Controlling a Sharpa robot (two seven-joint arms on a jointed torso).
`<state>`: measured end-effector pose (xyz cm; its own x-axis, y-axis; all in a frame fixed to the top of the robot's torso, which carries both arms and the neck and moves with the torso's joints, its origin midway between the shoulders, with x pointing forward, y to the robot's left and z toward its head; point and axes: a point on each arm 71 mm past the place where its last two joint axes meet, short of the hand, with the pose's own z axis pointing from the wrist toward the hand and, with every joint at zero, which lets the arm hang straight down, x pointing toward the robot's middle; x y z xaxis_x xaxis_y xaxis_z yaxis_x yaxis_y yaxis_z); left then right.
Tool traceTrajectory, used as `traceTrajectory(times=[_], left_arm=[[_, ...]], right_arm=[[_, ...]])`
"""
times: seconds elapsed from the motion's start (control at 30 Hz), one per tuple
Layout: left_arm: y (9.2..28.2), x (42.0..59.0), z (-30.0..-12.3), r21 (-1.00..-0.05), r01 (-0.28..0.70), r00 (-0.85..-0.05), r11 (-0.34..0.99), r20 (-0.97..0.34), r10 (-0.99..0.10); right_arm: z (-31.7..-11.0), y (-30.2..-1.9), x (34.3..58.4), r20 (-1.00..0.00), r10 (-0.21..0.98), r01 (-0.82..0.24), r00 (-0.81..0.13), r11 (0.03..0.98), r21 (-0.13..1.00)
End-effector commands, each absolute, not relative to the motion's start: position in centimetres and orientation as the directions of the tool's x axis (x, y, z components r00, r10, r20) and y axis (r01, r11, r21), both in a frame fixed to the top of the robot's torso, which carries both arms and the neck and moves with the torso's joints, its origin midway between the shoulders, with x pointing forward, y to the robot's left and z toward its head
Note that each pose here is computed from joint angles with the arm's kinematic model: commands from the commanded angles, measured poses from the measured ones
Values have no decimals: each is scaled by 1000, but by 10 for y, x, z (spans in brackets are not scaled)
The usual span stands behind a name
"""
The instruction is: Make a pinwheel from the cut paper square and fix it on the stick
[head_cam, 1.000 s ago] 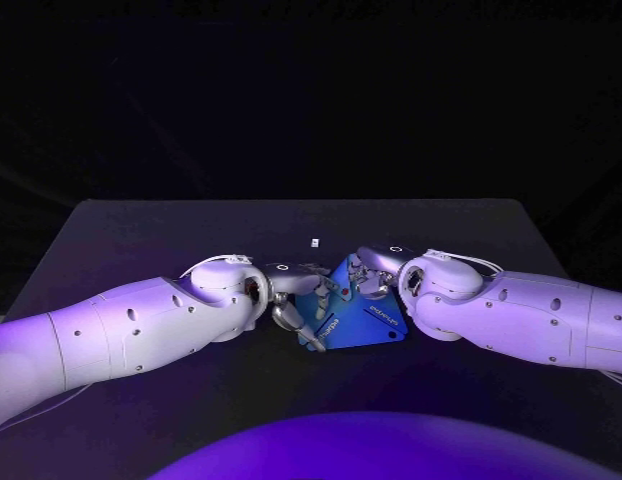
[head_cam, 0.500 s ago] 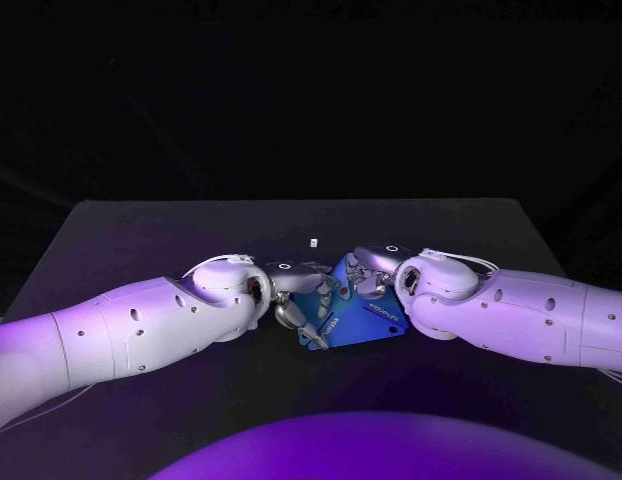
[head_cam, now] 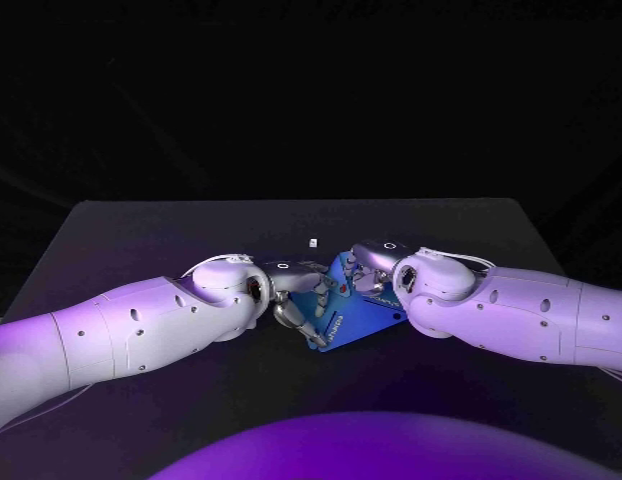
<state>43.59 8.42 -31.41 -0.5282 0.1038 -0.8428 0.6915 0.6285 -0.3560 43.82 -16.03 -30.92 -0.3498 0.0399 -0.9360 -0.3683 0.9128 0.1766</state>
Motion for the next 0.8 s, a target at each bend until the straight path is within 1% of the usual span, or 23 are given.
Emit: traceTrajectory(times=[0.03,0.5,0.8], left_arm=[[83,436,-315,-347,690,-535,635,-836,124],[83,437,-316,-344,687,-535,640,-836,125],[82,437,-316,-345,688,-535,638,-836,124]], right_arm=[[-305,-160,440,-954,24,-377,-298,915,141],[-305,-156,451,-963,31,-378,-267,916,134],[-312,-151,460,-954,3,-376,-301,919,121]])
